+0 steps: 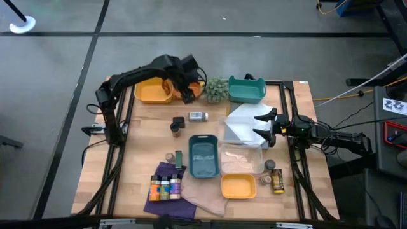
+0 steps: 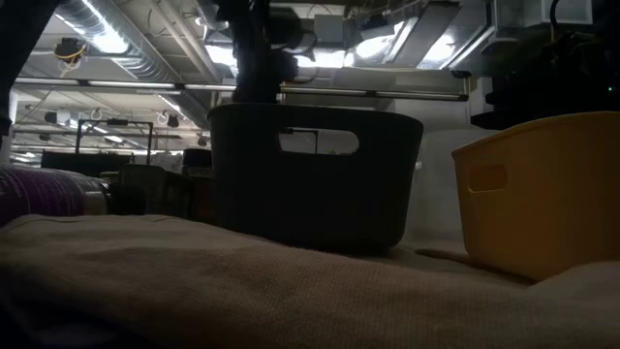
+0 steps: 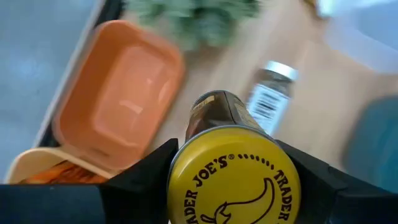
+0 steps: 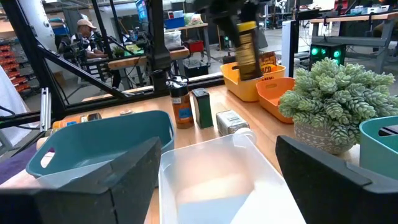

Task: Sort spices by type
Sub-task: Put the top yellow seasoning bottle into the orange bin

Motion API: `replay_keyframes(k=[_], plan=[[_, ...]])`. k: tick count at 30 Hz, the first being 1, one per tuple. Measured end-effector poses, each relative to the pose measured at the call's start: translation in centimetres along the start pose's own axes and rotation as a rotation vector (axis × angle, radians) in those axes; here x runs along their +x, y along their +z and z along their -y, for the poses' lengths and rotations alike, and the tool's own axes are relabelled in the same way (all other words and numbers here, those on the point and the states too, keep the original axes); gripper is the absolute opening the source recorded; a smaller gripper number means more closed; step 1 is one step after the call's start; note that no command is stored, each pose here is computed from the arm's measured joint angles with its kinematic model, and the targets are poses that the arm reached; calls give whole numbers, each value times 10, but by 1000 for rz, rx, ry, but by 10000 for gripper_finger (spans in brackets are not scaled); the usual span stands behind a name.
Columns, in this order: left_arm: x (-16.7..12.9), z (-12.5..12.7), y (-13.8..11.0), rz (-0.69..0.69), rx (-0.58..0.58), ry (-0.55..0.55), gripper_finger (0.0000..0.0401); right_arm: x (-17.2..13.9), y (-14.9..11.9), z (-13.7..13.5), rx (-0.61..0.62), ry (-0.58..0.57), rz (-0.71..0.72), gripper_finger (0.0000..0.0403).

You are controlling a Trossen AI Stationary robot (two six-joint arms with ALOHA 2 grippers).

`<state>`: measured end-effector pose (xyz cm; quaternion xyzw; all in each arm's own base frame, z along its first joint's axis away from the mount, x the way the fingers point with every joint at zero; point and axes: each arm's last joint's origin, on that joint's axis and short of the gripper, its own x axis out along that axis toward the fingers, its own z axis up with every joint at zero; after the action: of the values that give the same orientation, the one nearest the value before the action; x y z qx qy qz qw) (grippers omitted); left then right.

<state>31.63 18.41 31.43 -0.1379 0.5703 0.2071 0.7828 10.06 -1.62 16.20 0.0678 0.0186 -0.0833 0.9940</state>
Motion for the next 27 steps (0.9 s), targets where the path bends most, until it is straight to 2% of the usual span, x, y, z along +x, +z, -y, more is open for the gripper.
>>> replay_keyframes(k=[5, 12, 27], plan=[[2, -31, 1, 38, -87, 31, 214, 0, 0, 0, 0, 0, 0, 317], [6, -59, 2, 64, -163, 58, 214, 0, 0, 0, 0, 0, 0, 317], [70, -76, 7, -97, -196, 82, 214, 0, 0, 0, 0, 8, -2, 317]])
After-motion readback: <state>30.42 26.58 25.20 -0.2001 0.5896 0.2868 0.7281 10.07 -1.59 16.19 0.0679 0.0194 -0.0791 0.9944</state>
